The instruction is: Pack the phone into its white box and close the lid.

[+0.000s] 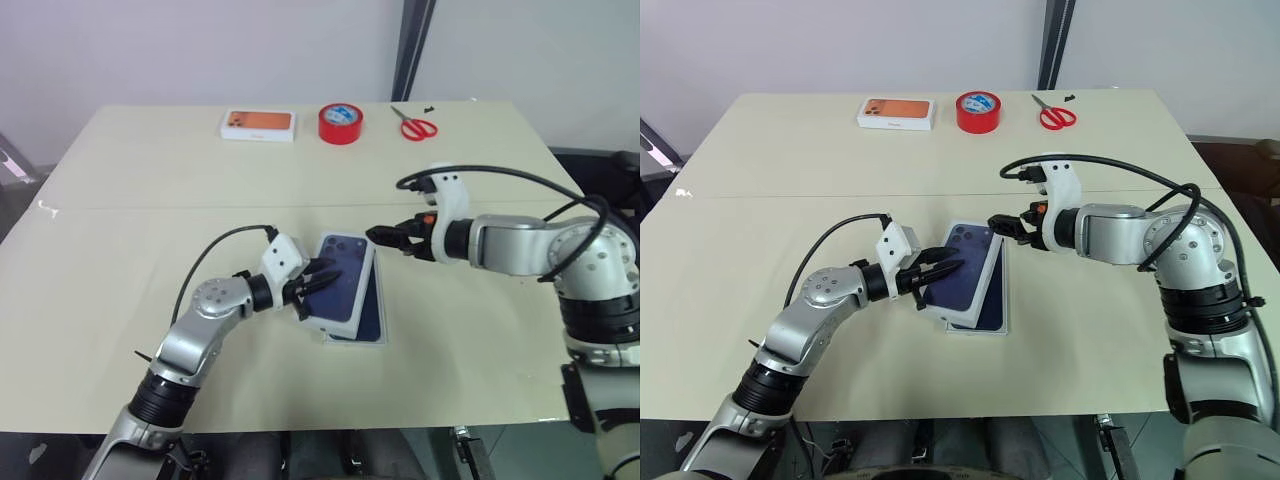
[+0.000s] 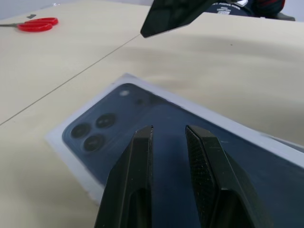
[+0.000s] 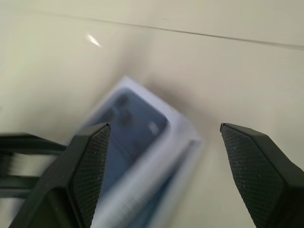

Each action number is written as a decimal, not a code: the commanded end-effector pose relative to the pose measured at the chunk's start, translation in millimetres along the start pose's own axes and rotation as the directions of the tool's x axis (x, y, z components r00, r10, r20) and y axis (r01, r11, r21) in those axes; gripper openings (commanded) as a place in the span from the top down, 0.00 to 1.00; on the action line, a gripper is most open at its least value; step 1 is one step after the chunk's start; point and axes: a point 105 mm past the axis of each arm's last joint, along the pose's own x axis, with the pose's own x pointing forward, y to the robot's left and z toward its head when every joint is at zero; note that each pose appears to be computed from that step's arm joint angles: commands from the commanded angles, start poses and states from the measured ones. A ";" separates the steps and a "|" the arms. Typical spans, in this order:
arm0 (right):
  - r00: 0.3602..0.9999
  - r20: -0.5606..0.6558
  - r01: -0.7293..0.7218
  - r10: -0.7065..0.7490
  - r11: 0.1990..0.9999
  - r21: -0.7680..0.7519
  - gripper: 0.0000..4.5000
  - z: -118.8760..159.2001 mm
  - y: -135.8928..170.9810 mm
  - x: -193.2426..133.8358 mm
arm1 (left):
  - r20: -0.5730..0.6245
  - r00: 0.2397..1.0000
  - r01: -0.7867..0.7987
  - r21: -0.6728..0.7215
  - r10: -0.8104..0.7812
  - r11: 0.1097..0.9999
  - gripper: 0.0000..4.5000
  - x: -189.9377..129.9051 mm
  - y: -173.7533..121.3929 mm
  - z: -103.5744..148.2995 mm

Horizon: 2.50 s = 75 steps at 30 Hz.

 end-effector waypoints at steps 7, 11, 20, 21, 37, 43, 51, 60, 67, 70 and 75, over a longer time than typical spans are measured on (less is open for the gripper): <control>0.995 -0.055 -0.103 0.088 0.869 -0.484 0.99 -10.8 11.8 -8.5 | -0.036 0.956 -0.293 -0.138 0.291 0.946 0.75 -47.7 59.3 15.3; 0.991 -0.105 -0.124 0.078 0.811 -0.571 0.99 -26.8 13.3 -2.4 | -0.207 0.930 -0.330 -0.110 0.303 0.937 0.75 -53.7 63.8 -12.7; 0.982 -0.143 -0.187 0.126 0.781 -0.596 0.99 -43.5 32.5 11.2 | -0.295 0.946 -0.202 -0.197 0.138 0.959 0.75 -15.9 29.6 -26.7; 0.981 -0.142 -0.190 0.131 0.781 -0.595 0.99 -43.8 34.6 11.6 | -0.290 0.951 -0.175 -0.205 0.111 0.963 0.75 -12.8 24.0 -25.2; 0.972 -0.195 -0.227 0.134 0.758 -0.612 0.99 -51.4 28.9 -7.9 | -0.235 0.969 0.027 -0.216 -0.078 0.976 0.75 -0.5 -13.8 -3.2; 0.970 -0.209 -0.226 0.122 0.766 -0.602 0.99 -58.4 26.2 -8.5 | -0.255 0.963 0.027 -0.208 -0.081 0.978 0.75 2.0 -12.7 -7.1; 0.974 -0.201 -0.209 0.106 0.768 -0.606 0.99 -58.5 23.0 -6.8 | -0.270 0.961 0.004 -0.207 -0.061 0.978 0.75 -0.9 -7.7 -11.2; 0.975 -0.194 -0.209 0.112 0.765 -0.609 0.99 -56.4 24.9 -4.5 | -0.263 0.964 -0.034 -0.214 -0.024 0.976 0.75 -2.7 0.4 -11.1; 0.975 -0.193 -0.210 0.114 0.765 -0.609 0.99 -56.0 25.7 -3.8 | -0.259 0.966 -0.057 -0.220 -0.002 0.974 0.75 -2.0 4.6 -10.8; 0.975 -0.192 -0.207 0.111 0.766 -0.608 0.99 -56.0 25.4 -3.5 | -0.260 0.966 -0.052 -0.219 -0.007 0.974 0.75 -2.1 3.9 -11.1; 0.975 -0.189 -0.209 0.116 0.766 -0.608 0.99 -54.4 27.2 -4.6 | -0.261 0.965 -0.061 -0.218 0.002 0.974 0.75 -2.7 5.3 -11.7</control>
